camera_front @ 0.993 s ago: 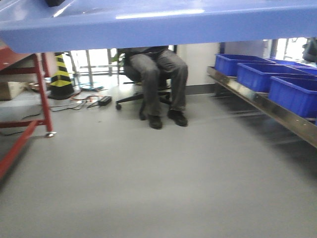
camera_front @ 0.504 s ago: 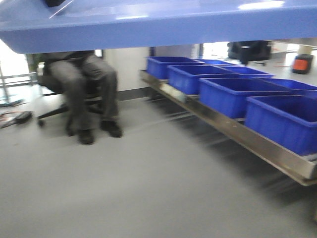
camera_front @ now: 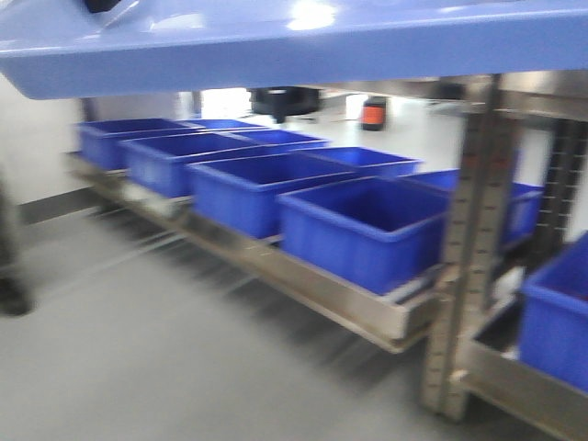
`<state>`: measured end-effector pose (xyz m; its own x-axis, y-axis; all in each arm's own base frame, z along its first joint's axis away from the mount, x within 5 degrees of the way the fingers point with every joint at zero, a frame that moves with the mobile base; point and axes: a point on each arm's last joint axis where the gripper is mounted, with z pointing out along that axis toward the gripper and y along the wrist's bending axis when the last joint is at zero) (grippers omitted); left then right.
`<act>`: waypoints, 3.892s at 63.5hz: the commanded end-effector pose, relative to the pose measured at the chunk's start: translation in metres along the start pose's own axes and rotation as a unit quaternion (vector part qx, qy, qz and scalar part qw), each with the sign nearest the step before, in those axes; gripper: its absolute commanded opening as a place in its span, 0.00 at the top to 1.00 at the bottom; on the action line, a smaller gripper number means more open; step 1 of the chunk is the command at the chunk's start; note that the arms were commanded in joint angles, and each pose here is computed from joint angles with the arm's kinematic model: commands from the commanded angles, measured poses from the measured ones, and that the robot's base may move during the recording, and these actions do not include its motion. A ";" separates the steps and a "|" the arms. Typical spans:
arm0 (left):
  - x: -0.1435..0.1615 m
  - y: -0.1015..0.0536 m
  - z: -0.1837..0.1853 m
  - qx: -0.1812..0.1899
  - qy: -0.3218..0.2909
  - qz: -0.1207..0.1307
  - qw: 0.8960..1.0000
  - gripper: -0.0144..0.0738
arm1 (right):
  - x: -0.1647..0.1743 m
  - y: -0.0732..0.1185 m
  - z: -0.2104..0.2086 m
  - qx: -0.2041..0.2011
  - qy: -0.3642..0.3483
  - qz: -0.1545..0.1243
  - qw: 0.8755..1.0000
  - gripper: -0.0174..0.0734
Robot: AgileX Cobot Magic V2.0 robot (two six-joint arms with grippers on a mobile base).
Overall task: Grab blue tray and place on right shelf
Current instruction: 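Drive up to the steel shelf rack holding the tray, then lower the tray onto the upper shelf with both grippers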
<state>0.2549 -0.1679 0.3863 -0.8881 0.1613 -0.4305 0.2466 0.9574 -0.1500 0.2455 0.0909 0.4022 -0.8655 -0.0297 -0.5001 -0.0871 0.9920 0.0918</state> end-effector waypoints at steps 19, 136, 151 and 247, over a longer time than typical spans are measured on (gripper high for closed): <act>0.010 -0.003 -0.021 0.011 0.018 0.023 1.000 0.89 | 0.001 0.000 -0.019 -0.015 -0.021 -0.013 1.000 0.77; 0.010 -0.003 -0.020 0.011 0.018 0.023 1.000 0.89 | 0.001 0.000 -0.019 -0.015 -0.021 -0.013 1.000 0.77; 0.010 -0.003 -0.020 0.011 0.018 0.023 1.000 0.89 | 0.001 0.000 -0.019 -0.015 -0.021 -0.013 1.000 0.77; -0.064 0.017 -0.015 0.008 -0.116 -0.009 0.993 0.89 | -0.044 0.009 -0.005 -0.027 -0.081 -0.017 0.996 0.77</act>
<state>0.3005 -0.1563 0.4048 -0.8482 0.1170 -0.5167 0.2185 0.9657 -0.1401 0.2712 0.0979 0.4154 -0.8216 -0.0225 -0.5697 -0.1026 0.9888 0.1088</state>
